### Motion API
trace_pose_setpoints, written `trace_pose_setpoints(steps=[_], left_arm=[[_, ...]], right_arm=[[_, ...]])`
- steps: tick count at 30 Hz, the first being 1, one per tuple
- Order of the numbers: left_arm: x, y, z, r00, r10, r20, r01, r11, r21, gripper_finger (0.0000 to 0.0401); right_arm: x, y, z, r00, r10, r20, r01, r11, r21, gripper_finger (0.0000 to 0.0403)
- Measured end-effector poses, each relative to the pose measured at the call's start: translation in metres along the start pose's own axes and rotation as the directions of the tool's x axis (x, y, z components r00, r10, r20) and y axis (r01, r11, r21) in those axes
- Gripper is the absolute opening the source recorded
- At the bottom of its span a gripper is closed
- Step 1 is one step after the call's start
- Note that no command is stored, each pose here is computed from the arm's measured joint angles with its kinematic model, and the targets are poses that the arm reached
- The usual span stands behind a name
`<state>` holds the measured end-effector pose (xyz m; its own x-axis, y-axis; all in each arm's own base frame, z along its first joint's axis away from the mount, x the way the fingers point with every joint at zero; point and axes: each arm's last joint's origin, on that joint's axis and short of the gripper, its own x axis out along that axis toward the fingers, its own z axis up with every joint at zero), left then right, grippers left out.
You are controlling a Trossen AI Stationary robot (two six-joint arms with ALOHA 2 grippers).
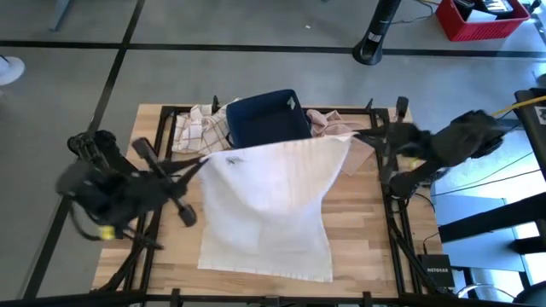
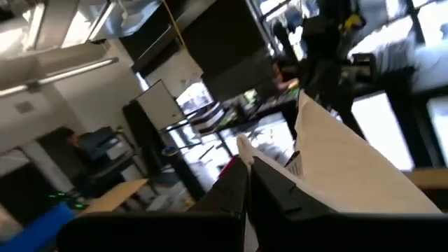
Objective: Fold towel
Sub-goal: Fold the white with gray pattern towel on the table
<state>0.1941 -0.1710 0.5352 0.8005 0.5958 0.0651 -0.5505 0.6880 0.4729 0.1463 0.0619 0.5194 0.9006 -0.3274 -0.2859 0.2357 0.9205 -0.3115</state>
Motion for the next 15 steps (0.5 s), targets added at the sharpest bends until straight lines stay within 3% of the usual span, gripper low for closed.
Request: trace_pose_setpoints(steps=[8,15], left_arm=[[0.009,0.003,-0.037,0.992,0.074,-0.102,-0.061,0.990,0.125,0.0005],[0.003,0.006,-0.084,0.996,-0.005,-0.090,0.009,0.999,0.051,0.0005]], right_arm=[[0.019,0.018,-0.033,0.986,-0.113,-0.119,0.102,0.990,-0.096,0.0007],[0.031,0.031,-0.070,0.972,-0.128,-0.198,0.114,0.990,-0.081,0.0007]])
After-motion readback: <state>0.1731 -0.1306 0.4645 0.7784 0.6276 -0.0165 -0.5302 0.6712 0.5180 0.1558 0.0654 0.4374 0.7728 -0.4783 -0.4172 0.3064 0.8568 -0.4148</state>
